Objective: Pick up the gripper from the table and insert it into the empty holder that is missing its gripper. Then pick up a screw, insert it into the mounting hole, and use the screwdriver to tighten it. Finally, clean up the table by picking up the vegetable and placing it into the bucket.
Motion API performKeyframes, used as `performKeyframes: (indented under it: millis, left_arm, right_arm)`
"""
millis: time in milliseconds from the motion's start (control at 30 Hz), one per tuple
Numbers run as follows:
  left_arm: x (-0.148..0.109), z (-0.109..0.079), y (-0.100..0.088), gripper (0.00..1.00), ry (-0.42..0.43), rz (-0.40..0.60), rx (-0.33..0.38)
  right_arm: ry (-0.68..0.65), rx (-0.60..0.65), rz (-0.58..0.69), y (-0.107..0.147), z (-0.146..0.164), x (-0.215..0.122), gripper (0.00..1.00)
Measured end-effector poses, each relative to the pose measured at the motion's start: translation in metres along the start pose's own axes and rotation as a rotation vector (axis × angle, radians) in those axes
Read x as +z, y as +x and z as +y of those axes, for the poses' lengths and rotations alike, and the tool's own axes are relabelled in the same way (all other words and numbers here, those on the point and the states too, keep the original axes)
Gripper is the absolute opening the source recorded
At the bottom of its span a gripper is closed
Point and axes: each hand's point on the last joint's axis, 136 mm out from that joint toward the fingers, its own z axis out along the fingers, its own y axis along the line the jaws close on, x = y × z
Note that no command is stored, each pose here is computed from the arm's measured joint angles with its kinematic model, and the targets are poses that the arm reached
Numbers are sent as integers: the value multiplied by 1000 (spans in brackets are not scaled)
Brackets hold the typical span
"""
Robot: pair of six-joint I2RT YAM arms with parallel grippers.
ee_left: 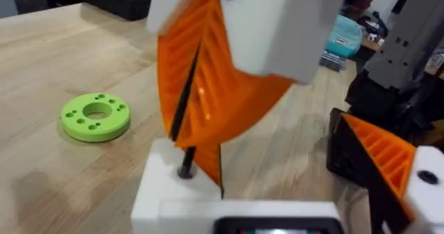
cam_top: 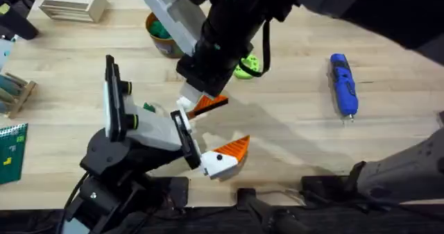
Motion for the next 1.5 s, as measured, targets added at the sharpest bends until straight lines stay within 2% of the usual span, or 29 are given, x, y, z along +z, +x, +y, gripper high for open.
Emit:
performKeyframes:
  millis: [367,567,867,900,1000,1067,1200,1367,1500]
  left_arm:
    - [0,0,0,987,0,0,2]
    - [0,0,1,987,0,2,-7]
    - [0,0,1,987,-1,2,-8]
    - [0,0,1,987,-1,2,-8]
    - [0,0,0,987,-1,2,-7]
    - [0,0,0,987,-1,1,-5]
    - [0,0,0,986,-1,2,-3]
    - [0,0,0,986,-1,2,-2]
    - [0,0,0,987,-1,1,0]
  right_arm:
    - [-7,1,4,1,1,0,7]
    - [-18,10,42,0,-1,17,7]
    - [-18,10,42,0,-1,17,16]
    - [-13,11,45,0,-2,16,538]
    - [11,37,61,5,-13,14,941]
    - [14,61,58,6,-21,12,985]
    - [15,83,43,5,-28,6,989]
    - [30,125,-32,6,-41,-20,989]
    - [54,197,-89,27,-55,-40,989]
